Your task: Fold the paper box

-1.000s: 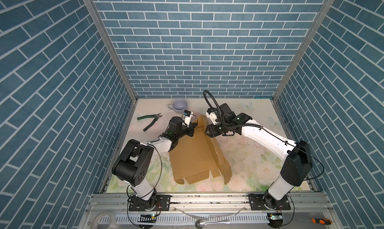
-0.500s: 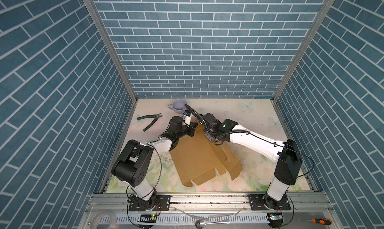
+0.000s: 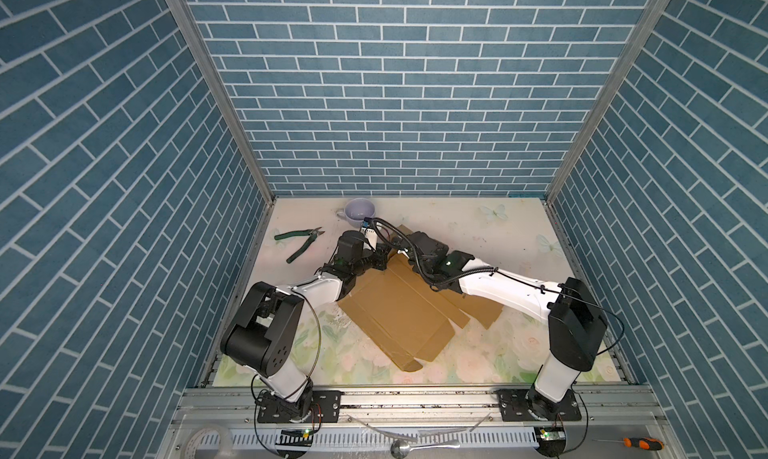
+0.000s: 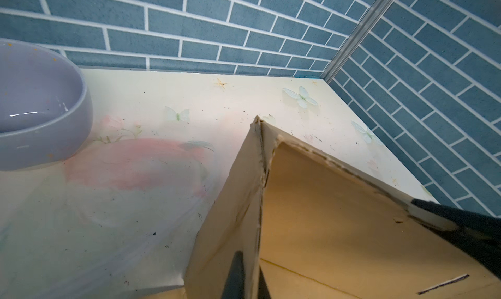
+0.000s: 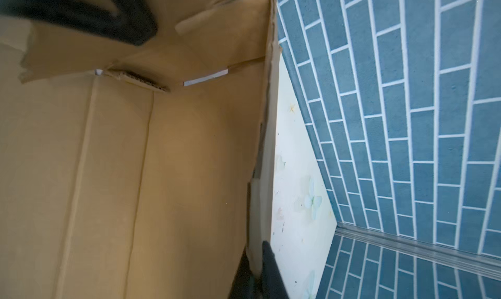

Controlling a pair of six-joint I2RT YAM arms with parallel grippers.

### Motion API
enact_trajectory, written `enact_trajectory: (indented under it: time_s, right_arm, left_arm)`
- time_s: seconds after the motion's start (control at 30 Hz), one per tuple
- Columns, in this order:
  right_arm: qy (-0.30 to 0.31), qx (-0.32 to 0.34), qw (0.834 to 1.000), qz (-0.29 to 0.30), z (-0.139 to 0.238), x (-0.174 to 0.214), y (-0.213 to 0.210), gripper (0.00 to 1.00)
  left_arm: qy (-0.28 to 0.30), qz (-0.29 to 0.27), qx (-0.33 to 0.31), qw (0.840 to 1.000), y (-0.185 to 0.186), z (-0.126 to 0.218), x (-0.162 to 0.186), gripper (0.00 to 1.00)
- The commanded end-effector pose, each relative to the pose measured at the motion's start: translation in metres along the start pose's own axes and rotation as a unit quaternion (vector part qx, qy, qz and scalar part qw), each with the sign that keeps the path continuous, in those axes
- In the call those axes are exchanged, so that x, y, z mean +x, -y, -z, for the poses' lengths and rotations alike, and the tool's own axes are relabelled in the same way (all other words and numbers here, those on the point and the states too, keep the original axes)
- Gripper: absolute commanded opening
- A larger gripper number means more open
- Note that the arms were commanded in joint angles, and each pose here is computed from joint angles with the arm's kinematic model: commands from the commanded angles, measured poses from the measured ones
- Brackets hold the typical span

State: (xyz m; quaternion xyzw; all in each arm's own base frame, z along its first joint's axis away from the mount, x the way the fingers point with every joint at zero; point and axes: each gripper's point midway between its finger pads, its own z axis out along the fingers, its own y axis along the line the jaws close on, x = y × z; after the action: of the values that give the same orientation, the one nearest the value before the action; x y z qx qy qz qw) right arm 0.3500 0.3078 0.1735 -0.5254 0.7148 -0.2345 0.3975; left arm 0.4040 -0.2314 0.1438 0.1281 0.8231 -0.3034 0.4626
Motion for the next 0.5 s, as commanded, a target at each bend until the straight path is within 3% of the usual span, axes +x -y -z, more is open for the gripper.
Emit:
enact_trajectory:
  time_s: [0.0,0.13,0.47]
  right_arm:
    - [0.026,-0.034,0.993,0.109,-0.006,0.001,-0.039,0.04]
    - [0.029,0.003,0.988,0.149,-0.007,-0.005,-0.051,0.02]
    - [0.034,0.04,0.985,0.165,-0.013,-0.009,-0.071,0.01]
  left_arm:
    - [0.013,0.001,0.017,1.0,0.007,0.005,-0.009,0.06]
    - [-0.001,0.001,0.019,1.0,0.008,0.003,-0.006,0.08]
    - [-0.029,-0.008,-0.016,0.999,-0.02,0.01,-0.002,0.23]
